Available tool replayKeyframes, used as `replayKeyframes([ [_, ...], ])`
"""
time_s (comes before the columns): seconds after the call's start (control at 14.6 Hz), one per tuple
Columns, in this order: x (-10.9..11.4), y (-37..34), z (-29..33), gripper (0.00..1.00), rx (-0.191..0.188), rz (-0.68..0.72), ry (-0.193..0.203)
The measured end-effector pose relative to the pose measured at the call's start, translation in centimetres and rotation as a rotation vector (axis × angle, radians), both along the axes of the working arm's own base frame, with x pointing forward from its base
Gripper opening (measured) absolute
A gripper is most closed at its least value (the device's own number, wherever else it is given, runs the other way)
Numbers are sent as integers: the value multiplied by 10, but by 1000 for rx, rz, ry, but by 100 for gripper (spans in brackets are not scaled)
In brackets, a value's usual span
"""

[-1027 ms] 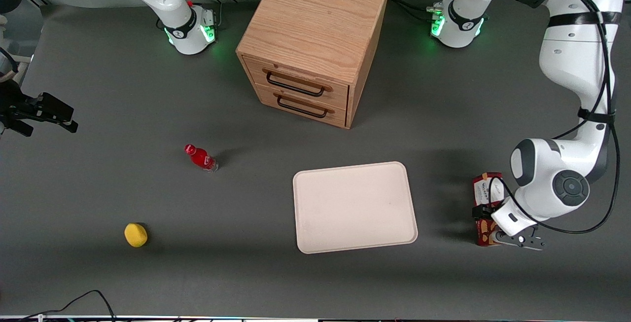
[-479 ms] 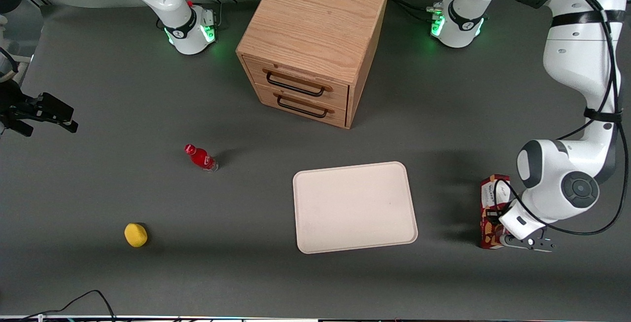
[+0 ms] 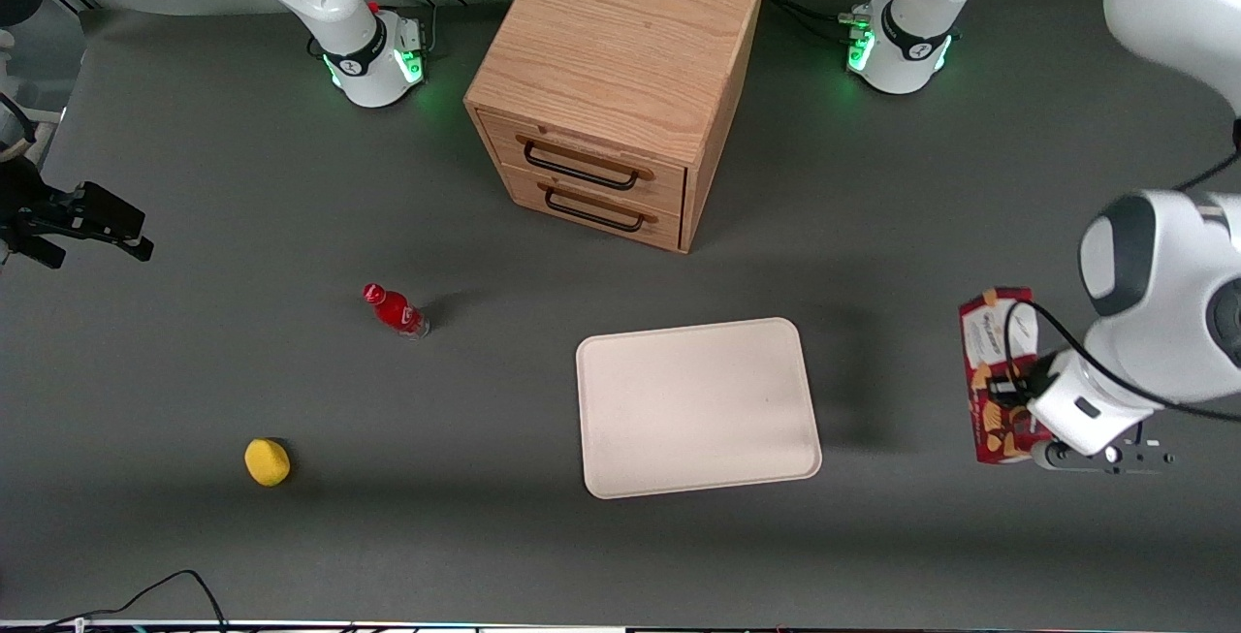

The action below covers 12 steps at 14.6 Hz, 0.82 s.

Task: Place red cookie box on tray
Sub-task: 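Lift the box and carry it with the left gripper over the tray, then lower the box onto the tray and open the left gripper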

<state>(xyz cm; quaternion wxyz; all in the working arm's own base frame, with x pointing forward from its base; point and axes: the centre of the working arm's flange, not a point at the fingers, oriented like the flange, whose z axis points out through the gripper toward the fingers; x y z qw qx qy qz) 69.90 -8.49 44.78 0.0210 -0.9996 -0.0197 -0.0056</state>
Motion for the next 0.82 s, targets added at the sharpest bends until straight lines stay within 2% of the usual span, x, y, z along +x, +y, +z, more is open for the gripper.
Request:
replayKeyframes([
  [0.14, -12, -61, 9, 10, -2, 83, -11],
  [0.27, -23, -122, -10, 10, -1, 134, 0],
  [0.41, -24, -172, -46, 10, -24, 164, -30],
  [0.55, -21, -199, -90, 10, -42, 167, -41],
  [0.82, -17, -211, -162, 10, -44, 156, -18],
])
